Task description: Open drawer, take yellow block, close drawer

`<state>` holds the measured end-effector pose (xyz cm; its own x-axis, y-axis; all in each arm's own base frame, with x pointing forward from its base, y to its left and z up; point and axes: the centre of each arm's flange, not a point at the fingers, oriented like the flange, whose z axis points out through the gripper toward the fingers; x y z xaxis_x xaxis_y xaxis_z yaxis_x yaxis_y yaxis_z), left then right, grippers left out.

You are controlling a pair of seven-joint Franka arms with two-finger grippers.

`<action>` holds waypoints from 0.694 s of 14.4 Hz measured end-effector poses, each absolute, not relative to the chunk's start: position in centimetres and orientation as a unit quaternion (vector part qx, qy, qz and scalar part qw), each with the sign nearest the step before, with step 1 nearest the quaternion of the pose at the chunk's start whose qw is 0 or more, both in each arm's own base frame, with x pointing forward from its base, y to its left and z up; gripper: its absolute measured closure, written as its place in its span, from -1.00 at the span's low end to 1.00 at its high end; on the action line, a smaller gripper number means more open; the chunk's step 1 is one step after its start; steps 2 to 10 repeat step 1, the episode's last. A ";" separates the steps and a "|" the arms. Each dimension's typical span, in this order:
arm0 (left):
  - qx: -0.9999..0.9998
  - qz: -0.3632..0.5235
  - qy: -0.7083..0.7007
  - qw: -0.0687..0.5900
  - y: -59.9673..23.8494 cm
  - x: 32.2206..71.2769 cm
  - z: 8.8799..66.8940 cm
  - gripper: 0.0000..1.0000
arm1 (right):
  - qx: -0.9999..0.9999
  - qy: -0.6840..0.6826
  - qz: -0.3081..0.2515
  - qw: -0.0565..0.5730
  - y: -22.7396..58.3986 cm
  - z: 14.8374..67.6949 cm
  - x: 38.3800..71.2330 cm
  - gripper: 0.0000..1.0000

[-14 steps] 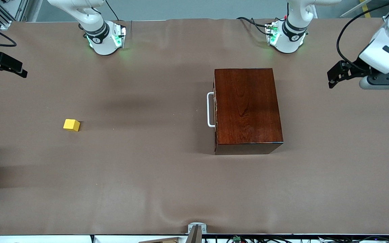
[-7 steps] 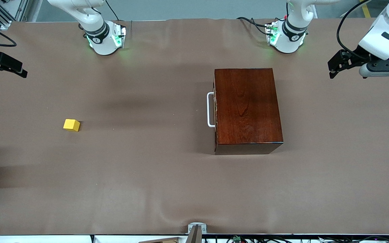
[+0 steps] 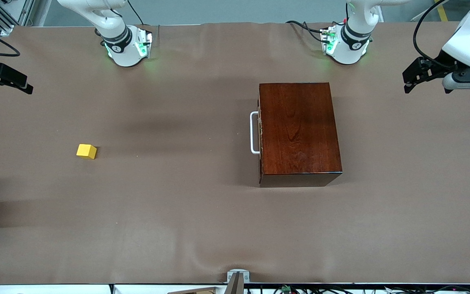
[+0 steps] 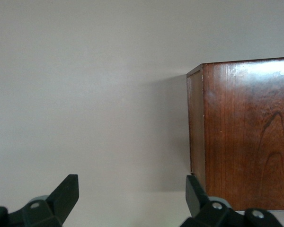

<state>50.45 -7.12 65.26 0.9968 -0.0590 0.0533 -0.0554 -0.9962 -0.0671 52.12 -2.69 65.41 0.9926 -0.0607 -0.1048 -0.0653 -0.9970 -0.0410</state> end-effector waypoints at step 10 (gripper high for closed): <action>-0.999 -0.028 0.028 0.033 -7.0 50.4 65.3 -1.00 | -0.998 0.032 0.052 0.022 -2.7 65.4 52.1 -1.00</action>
